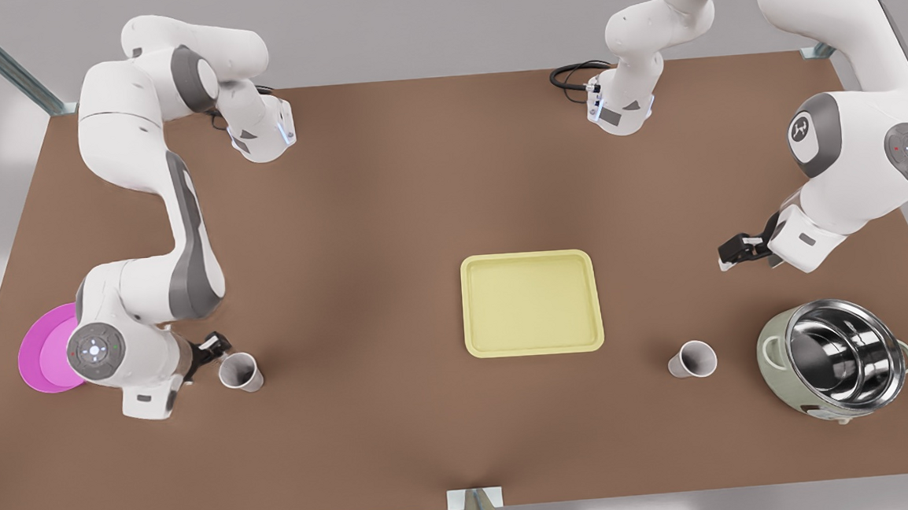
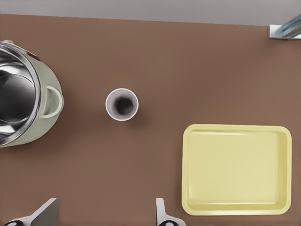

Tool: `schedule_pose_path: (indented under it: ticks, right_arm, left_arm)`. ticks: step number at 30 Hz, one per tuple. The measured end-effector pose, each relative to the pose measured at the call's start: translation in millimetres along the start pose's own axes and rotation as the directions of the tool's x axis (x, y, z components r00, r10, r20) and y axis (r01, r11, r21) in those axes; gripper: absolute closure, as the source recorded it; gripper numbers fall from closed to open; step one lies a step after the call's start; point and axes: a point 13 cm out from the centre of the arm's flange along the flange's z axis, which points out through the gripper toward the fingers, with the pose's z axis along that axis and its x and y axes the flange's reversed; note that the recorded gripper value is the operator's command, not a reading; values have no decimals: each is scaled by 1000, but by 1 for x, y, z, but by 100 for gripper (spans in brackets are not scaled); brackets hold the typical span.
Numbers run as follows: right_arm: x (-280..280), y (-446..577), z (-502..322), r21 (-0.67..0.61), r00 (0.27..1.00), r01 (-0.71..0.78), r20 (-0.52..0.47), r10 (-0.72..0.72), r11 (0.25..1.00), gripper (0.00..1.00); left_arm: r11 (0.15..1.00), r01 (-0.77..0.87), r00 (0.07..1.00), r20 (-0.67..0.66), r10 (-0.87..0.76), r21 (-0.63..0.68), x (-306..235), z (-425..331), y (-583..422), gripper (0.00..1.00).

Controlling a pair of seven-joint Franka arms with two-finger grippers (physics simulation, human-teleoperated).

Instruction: Use the left arm to pick up the white IKEA cup from the tray and place it on the middle-left position; use the right arm to pick up the white IKEA cup from the tray and place it on the middle-right position

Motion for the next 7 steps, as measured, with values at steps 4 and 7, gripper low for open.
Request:
schedule_pose_path:
  ticks: [4, 7]
  right_arm:
    - [56, -59, -27, -76, 977, -206, 42, 210, 976, 0]
    - [58, -61, -20, -116, 958, -279, 41, 285, 953, 0]
  left_arm:
    - [1000, -7, 1000, -1, 7, 0, 0, 0, 0, 0]
    - [1000, -11, 1000, -1, 11, 0, 0, 0, 0, 0]
